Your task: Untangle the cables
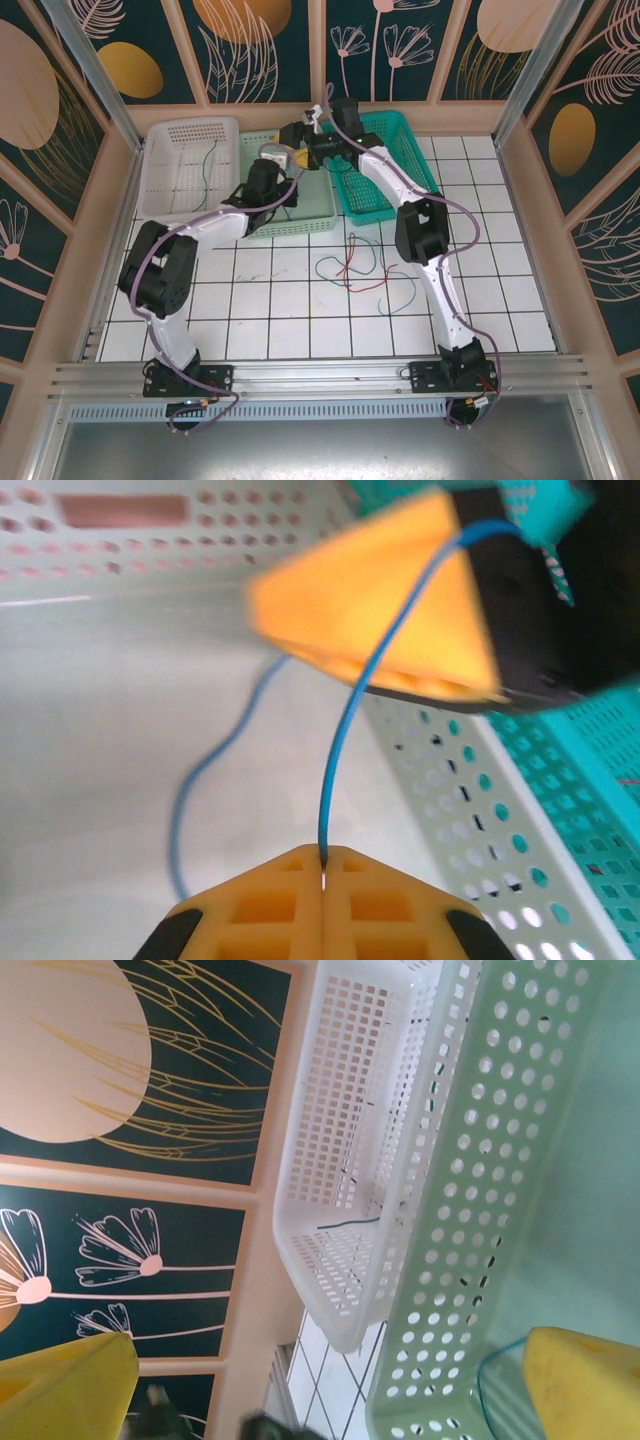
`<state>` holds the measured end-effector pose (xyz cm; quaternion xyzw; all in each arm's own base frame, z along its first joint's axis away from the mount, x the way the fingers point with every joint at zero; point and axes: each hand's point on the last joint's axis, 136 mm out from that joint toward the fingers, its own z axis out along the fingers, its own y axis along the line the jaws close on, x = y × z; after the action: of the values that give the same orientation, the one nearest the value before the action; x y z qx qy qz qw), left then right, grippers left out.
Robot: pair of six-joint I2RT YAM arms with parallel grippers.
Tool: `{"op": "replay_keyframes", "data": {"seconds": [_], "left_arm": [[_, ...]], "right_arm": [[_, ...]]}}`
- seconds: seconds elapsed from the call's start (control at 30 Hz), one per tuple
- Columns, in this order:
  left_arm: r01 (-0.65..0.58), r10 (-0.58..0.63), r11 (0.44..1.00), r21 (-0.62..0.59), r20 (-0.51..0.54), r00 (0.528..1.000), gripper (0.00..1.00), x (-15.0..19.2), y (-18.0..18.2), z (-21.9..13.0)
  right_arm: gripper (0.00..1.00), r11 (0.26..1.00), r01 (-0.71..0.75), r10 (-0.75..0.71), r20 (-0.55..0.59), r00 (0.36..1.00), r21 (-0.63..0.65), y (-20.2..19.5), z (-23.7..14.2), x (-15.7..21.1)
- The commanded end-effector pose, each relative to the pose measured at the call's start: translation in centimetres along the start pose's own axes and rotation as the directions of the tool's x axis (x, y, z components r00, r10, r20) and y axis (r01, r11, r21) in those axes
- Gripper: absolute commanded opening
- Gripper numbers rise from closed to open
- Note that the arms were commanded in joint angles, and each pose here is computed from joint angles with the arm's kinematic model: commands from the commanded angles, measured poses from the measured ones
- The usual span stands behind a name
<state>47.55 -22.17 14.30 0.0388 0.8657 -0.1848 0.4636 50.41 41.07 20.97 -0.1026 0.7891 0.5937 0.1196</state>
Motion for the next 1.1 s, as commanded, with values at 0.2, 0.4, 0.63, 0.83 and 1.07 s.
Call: {"op": "replay_keyframes", "data": {"seconds": [0.2,0.4,0.63,0.83,1.07], "left_arm": [[0.052,-0.041,0.996,-0.070,0.151,0.988,0.00,-6.2,3.2,-3.6],[0.078,-0.074,0.996,-0.045,0.076,0.994,0.00,-4.0,3.3,-1.3],[0.217,-0.216,0.976,-0.011,0.058,0.975,0.00,-3.1,5.9,0.5],[0.253,-0.253,0.967,0.020,0.047,0.966,0.00,-3.4,6.9,0.5],[0.271,-0.270,0.961,0.053,-0.019,0.963,0.24,-1.2,6.4,0.6]], "right_arm": [[0.99,0.998,-0.008,0.013,-0.072,0.997,0.059,-0.9,-3.1,3.4],[0.99,0.999,0.018,-0.015,-0.105,0.994,0.028,0.6,-4.1,5.2],[0.99,0.998,0.016,-0.029,-0.238,0.971,-0.055,1.5,-4.5,9.3],[0.99,0.993,0.083,-0.097,-0.199,0.975,-0.080,3.1,-6.5,9.7],[0.99,0.980,0.190,-0.196,-0.130,0.972,-0.057,5.9,-7.6,8.6]]}}
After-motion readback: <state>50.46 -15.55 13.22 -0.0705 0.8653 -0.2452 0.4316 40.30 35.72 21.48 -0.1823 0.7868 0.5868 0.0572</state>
